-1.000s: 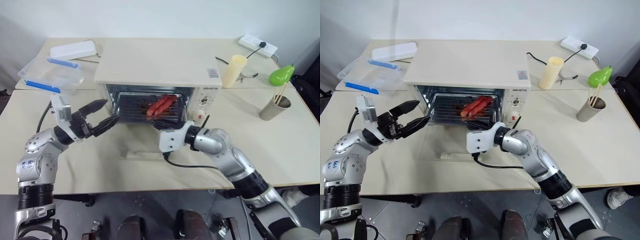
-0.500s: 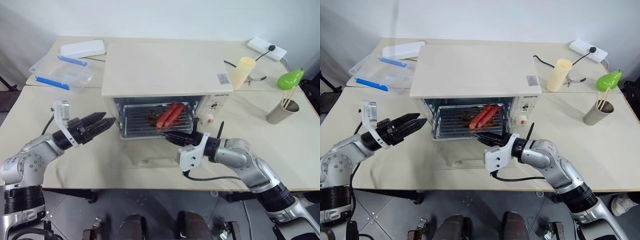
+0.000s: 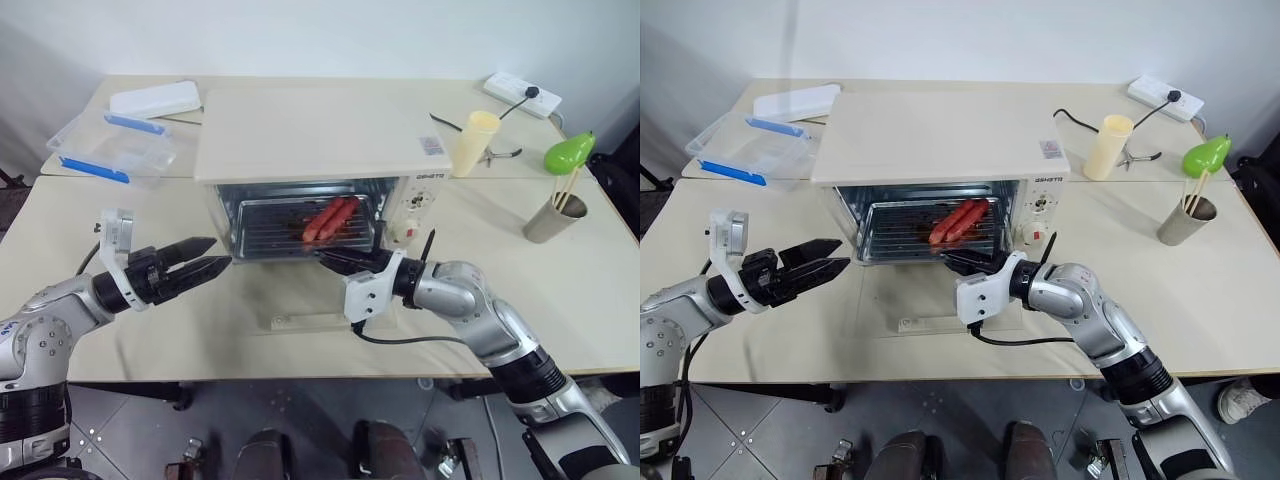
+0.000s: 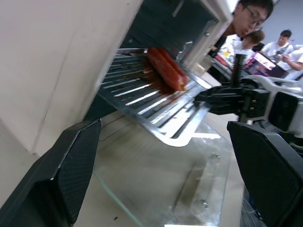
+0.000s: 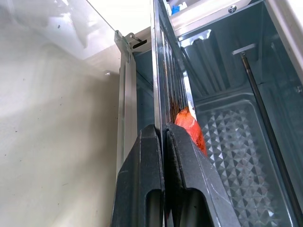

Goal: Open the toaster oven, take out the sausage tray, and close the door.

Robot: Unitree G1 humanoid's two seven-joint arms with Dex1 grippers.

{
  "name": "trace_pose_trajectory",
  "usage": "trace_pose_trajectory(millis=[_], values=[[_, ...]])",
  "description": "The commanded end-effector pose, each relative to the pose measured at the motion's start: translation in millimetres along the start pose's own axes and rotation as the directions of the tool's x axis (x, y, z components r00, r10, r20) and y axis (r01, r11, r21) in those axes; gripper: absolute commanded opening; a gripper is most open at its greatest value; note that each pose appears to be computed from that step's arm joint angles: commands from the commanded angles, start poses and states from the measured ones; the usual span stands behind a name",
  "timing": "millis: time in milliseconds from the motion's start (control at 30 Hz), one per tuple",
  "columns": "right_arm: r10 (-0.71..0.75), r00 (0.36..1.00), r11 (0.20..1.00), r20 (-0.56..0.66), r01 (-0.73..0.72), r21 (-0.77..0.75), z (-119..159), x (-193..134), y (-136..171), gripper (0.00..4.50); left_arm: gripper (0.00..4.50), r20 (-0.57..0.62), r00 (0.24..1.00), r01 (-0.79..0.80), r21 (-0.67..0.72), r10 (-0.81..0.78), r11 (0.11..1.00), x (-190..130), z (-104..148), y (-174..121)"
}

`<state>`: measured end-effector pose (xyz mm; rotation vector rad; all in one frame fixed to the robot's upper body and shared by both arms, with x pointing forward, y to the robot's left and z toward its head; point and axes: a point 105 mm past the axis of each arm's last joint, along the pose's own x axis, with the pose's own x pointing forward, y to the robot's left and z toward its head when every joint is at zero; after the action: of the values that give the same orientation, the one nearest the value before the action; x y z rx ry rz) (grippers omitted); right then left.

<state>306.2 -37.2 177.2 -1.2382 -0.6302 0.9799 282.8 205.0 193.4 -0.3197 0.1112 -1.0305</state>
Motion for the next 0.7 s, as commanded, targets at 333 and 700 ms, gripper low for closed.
trace_pose_trajectory(millis=[333, 700], values=[[0.006, 0.996, 1.000, 0.090, -0.006, -0.007, 23, -35, 5, 0.06, 4.50, 0.092, 0.995, 0.020, 0.049, -0.024, 0.999, 25, 18, 3], [-0.004, 0.994, 1.000, 0.106, 0.004, -0.006, 31, -55, 8, 0.06, 4.50, 0.027, 0.999, -0.024, -0.108, 0.027, 0.994, 9, 12, 10]])
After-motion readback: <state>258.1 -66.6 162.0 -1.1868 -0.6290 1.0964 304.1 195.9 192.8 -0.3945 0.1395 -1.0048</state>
